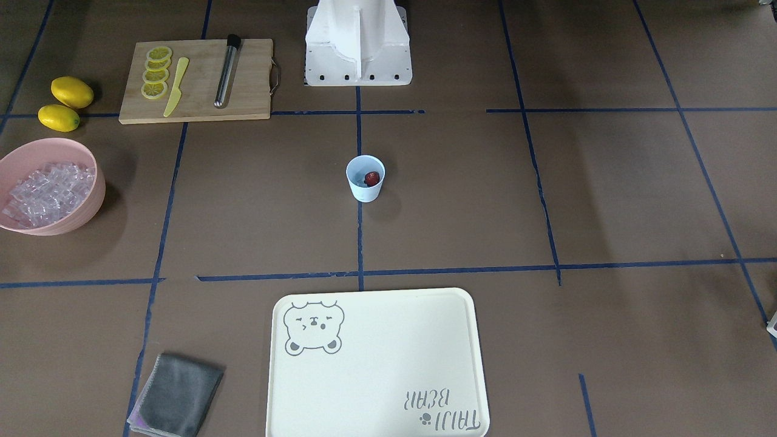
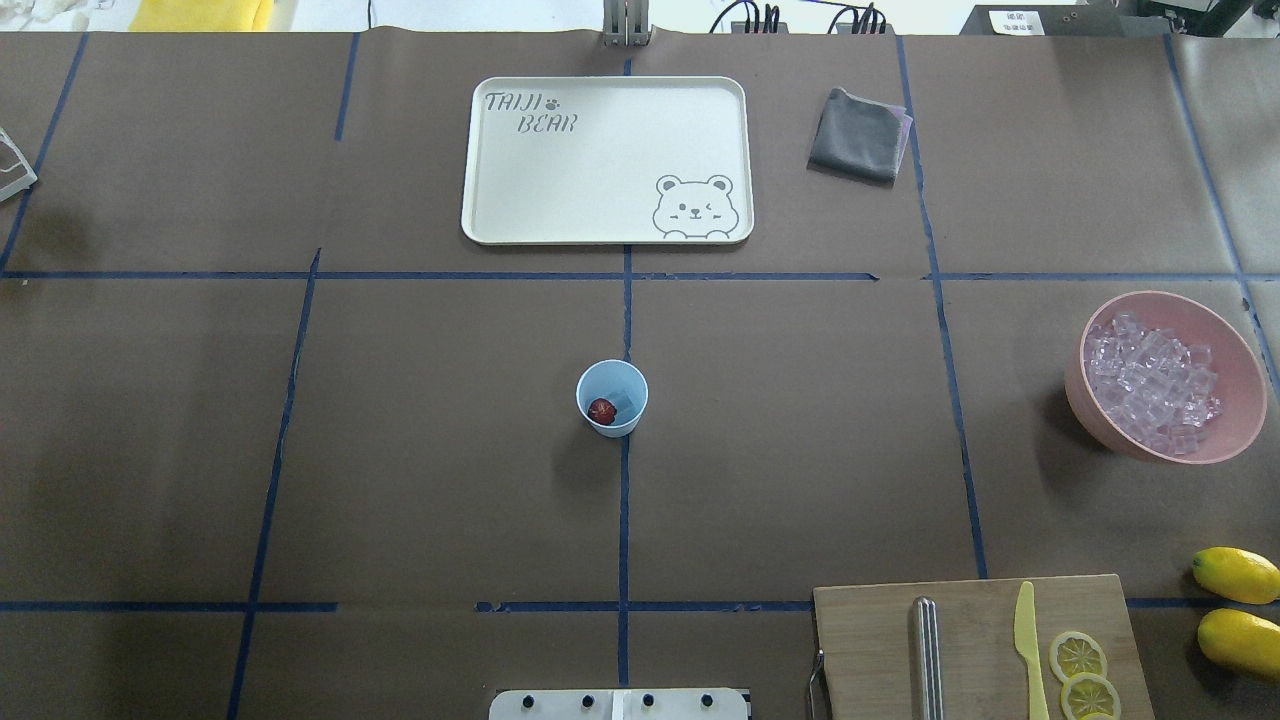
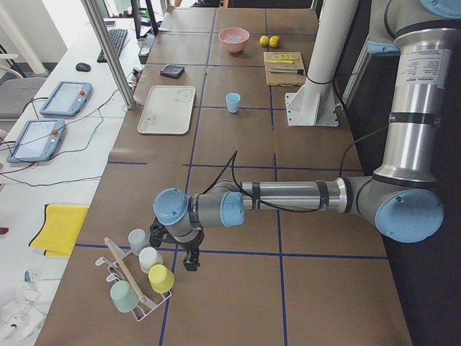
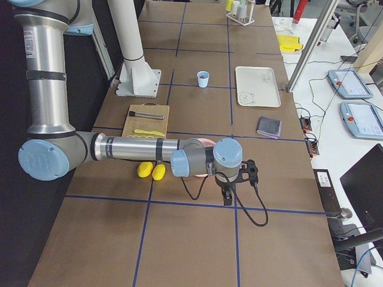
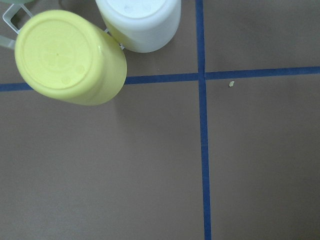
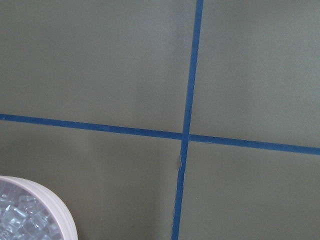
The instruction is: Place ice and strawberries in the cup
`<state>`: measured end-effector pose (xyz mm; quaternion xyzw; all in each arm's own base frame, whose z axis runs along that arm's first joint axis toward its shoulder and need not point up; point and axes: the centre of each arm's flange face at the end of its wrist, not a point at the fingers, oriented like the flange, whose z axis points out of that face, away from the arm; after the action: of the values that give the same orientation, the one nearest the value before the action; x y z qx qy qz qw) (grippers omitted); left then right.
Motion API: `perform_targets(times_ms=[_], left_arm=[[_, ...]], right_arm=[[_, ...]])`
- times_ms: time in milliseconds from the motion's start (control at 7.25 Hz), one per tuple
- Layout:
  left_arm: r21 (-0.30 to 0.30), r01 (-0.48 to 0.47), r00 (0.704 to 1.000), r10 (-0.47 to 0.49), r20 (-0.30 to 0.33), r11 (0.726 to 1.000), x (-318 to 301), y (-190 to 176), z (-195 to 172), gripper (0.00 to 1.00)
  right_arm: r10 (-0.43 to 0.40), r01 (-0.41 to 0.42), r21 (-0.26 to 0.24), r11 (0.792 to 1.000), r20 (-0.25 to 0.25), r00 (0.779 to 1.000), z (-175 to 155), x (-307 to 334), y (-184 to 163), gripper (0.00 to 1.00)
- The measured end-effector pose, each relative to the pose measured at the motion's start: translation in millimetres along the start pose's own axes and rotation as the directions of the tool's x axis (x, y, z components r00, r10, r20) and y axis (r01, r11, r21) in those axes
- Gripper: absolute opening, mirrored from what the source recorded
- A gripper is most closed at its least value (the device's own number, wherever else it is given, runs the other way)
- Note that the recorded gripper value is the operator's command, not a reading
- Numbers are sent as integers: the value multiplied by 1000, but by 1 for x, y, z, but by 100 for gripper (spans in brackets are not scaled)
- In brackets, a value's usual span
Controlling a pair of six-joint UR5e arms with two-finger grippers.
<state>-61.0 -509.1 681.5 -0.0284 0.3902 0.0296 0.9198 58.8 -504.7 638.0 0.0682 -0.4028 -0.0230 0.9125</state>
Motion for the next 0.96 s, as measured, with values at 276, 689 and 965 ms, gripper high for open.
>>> perform_targets(times_ms=[276,689,965], left_arm=[[2,11,999,-11,32,1000,-1,-2,-2,100],[2,15,999,-15,38,1000,-1,-2,-3,100],[0,16,999,-16,38,1000,-2,-1,-2,100]], right_arm=[[3,-3,1,1000,-1,1000,-1,2,1,100],[8,-8,-2,1000,-1,1000,0,4,2,100],[12,-12,-4,1000,-1,1000,1,5,3,100]])
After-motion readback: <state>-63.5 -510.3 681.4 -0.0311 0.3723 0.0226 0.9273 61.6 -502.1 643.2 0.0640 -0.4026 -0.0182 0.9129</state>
